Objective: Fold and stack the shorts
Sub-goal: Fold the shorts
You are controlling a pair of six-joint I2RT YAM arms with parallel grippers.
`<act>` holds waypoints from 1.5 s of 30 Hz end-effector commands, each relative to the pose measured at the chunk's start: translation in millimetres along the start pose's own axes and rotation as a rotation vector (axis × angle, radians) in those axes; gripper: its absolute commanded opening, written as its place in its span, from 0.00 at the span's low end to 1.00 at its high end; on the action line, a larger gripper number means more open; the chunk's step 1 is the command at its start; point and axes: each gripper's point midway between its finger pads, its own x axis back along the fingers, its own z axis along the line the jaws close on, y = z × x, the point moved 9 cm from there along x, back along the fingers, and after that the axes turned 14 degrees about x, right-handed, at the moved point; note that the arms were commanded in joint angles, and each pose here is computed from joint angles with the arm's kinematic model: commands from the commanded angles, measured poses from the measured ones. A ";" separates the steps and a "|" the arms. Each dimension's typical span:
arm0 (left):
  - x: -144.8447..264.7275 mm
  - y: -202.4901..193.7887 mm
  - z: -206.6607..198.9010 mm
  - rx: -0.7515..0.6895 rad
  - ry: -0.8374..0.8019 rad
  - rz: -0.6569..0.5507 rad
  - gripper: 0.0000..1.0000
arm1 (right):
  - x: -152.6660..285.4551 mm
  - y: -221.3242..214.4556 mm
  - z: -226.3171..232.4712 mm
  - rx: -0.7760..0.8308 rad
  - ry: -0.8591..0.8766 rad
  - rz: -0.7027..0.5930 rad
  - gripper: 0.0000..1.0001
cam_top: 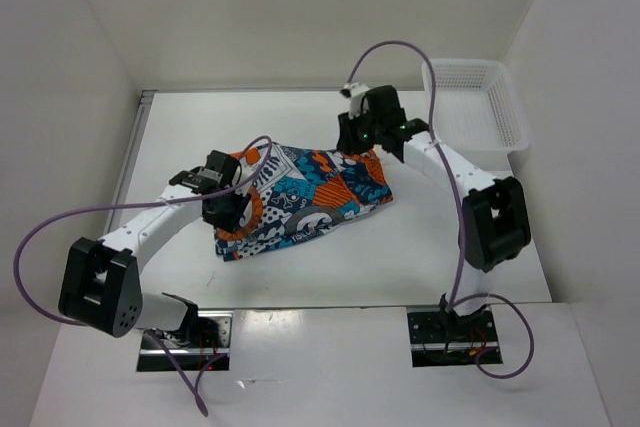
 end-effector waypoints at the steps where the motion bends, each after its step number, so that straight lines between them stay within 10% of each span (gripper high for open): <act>1: -5.5 -8.8 3.7 -0.006 0.038 0.059 0.47 | -7.7 3.5 -66.7 -0.201 -0.145 -0.045 0.36; 7: -3.8 30.4 -15.2 -0.009 -0.122 -0.052 0.49 | -43.5 -16.4 -94.9 -0.133 -0.155 0.022 0.49; 18: -62.6 -26.3 0.9 -0.003 -0.017 0.119 0.53 | -50.9 25.2 -67.1 0.029 -0.117 -0.022 0.00; 28: -68.6 -43.1 2.6 -0.001 -0.022 0.175 0.54 | -99.1 -56.0 -36.0 -0.069 -0.023 0.251 0.00; 45: -66.6 -60.8 14.6 -0.012 0.092 0.231 0.53 | -161.1 -10.6 -98.6 -0.143 -0.524 0.137 0.00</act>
